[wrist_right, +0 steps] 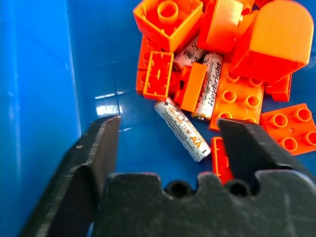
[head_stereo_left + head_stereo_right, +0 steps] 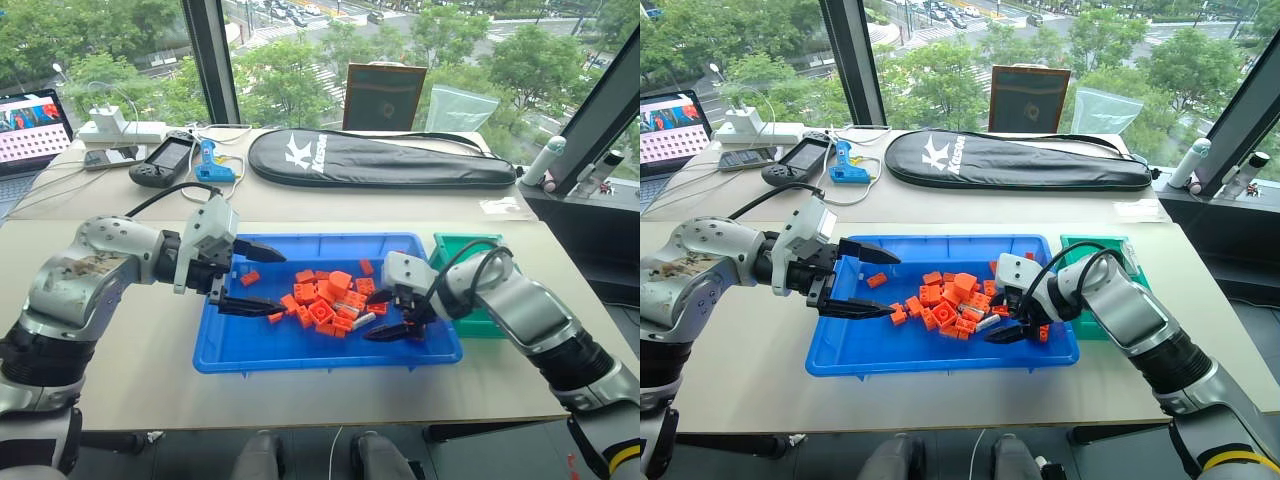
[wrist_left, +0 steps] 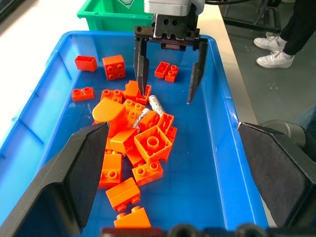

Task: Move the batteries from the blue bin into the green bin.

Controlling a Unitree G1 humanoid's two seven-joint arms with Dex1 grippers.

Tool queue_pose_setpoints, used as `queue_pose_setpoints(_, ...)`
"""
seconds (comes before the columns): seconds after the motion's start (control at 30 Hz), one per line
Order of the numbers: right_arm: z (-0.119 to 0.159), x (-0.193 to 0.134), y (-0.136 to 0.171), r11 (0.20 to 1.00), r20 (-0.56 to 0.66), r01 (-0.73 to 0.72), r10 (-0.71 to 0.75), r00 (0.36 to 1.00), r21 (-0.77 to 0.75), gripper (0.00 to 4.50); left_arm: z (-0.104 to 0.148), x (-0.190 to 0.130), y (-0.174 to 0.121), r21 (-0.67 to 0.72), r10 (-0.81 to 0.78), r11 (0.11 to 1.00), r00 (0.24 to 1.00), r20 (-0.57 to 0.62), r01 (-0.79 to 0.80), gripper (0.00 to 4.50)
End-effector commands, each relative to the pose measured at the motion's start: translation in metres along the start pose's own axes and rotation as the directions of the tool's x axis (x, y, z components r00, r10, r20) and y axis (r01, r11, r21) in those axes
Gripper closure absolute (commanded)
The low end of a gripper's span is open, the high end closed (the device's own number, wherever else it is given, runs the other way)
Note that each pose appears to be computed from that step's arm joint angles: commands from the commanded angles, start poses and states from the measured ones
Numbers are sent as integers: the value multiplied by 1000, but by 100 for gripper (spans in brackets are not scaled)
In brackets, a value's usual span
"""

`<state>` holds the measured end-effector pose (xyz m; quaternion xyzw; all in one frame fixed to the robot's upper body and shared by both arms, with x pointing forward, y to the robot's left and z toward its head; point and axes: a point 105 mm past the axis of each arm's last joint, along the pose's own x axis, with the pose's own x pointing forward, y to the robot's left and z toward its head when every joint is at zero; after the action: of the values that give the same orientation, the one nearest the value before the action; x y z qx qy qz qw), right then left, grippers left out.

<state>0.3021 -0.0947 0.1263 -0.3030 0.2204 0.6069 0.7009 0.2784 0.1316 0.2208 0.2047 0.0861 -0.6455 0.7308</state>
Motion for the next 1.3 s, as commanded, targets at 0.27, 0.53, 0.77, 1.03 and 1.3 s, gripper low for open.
queue_pose_setpoints(0.27,-6,14,-7,998,-87,-9,4,996,-62,165,12,-1,-2,57,15,998,1000,2,-15,0)
queue_pose_setpoints(0.53,-6,12,2,997,-92,-55,50,994,-48,401,12,-2,0,58,22,998,1000,0,-22,0)
queue_pose_setpoints(0.77,32,-37,-7,1000,65,18,-19,998,22,425,20,0,-14,15,-92,996,995,46,91,0)
queue_pose_setpoints(1.03,15,-156,-58,865,-61,494,-490,869,89,425,52,1,-6,28,-81,997,970,231,77,0)
queue_pose_setpoints(1.3,-55,-190,-52,735,-278,636,-577,768,235,425,59,2,4,28,-54,998,963,266,48,0)
